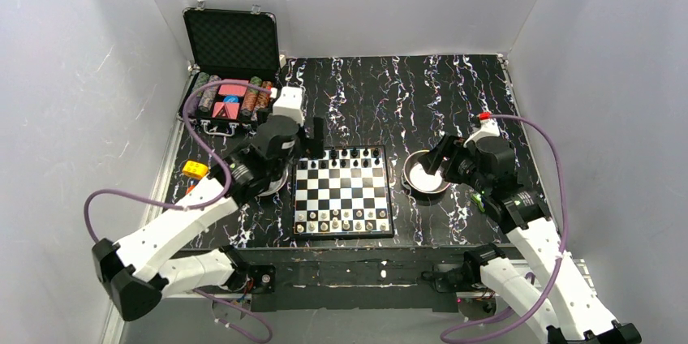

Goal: Set up the chess pieces on the board

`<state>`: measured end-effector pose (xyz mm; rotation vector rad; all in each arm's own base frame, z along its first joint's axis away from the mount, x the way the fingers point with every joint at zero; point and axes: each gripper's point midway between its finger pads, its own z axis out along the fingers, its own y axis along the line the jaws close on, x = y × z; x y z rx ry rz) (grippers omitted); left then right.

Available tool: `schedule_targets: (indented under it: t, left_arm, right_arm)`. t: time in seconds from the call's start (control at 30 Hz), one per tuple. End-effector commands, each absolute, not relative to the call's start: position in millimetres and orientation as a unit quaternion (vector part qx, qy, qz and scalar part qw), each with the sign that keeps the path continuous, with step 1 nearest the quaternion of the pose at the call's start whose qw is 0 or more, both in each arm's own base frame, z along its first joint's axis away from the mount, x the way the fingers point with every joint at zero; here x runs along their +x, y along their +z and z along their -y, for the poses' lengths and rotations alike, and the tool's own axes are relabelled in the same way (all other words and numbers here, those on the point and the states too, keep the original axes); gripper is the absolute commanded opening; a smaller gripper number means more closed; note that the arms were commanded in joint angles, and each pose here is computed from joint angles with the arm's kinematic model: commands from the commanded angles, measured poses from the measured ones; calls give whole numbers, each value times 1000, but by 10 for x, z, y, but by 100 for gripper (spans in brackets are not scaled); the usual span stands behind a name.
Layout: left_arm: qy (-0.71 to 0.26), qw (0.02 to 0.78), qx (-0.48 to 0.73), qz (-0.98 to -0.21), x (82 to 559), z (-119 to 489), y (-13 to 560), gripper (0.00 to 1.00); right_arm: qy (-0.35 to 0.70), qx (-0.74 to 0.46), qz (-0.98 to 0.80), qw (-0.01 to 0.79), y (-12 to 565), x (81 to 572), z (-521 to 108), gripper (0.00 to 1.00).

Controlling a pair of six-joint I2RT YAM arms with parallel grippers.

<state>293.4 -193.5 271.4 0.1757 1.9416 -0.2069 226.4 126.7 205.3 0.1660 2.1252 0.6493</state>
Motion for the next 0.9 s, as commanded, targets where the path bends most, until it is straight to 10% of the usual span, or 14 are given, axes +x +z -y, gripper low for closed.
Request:
schedule_targets:
  t: [0.0, 0.87]
  left_arm:
    - [-72, 555, 58, -827, 2712, 1613, 2617, 98]
    - [-7, 586, -12, -810, 2483, 974, 2683, 98]
  right_arm:
    - [240, 94, -834, 488, 2211, 2450, -1148, 81]
    - [220, 149, -833, 486, 1971, 2531, -1042, 83]
